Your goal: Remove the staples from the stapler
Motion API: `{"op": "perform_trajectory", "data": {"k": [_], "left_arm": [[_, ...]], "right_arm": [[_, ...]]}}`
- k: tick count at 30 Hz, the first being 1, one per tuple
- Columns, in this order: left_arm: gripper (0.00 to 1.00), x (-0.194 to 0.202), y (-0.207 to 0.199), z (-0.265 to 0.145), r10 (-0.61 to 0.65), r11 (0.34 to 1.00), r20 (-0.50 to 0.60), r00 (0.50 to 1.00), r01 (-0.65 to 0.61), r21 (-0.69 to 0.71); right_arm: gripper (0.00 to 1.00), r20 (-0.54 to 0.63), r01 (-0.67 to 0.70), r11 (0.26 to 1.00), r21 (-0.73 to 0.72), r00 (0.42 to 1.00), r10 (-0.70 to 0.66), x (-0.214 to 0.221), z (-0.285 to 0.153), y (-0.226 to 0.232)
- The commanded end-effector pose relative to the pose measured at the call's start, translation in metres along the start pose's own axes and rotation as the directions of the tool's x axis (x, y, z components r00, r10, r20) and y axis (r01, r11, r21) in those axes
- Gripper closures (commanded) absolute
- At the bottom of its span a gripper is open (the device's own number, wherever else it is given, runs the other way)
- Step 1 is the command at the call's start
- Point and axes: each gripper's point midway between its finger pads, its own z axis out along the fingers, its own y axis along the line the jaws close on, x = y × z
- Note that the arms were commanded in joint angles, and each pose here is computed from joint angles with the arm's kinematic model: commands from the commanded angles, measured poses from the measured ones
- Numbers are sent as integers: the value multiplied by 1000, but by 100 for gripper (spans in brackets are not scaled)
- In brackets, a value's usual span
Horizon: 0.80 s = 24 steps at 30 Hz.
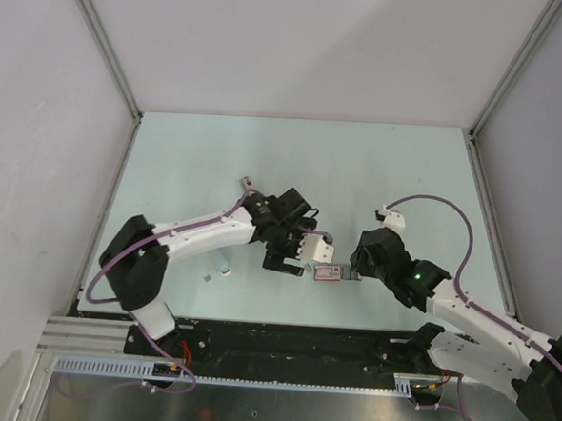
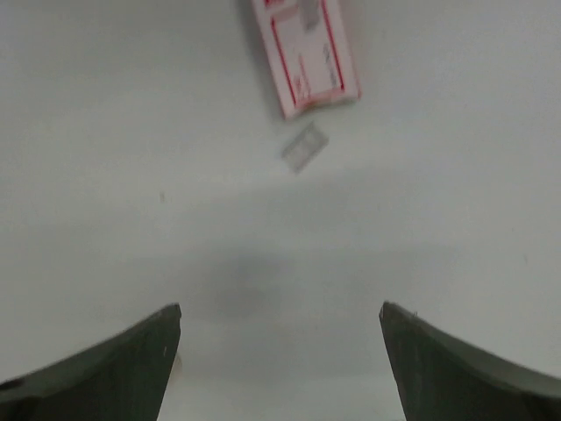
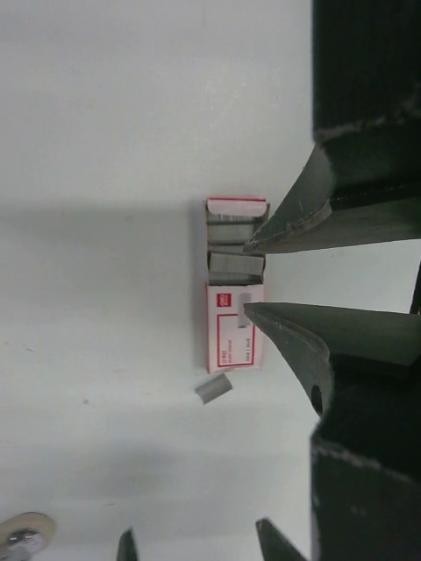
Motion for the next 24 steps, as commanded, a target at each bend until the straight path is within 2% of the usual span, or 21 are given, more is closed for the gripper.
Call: {"op": "perform_trajectory", "data": {"k": [1,10,18,24], "left_arm": [[0,-52,15,8,259,961,211,943,-273,40],[6,-76,14,42,310,927,301,902,-357,116],[22,-70,-24,63,331,893,297,896,-399,207],[33,-66,-28,72,329,889,283,901,-397,230]], "right_arm": [[66,73,-35,999,1,997,35,-28,-12,-9],[69,113,-90,996,-28,989,93,-51,-20,-25],[73,105,-98,995,-28,989,100,-55,-16,-32],[75,105,-104,994,-33,989,107,-58,-14,-34]]}}
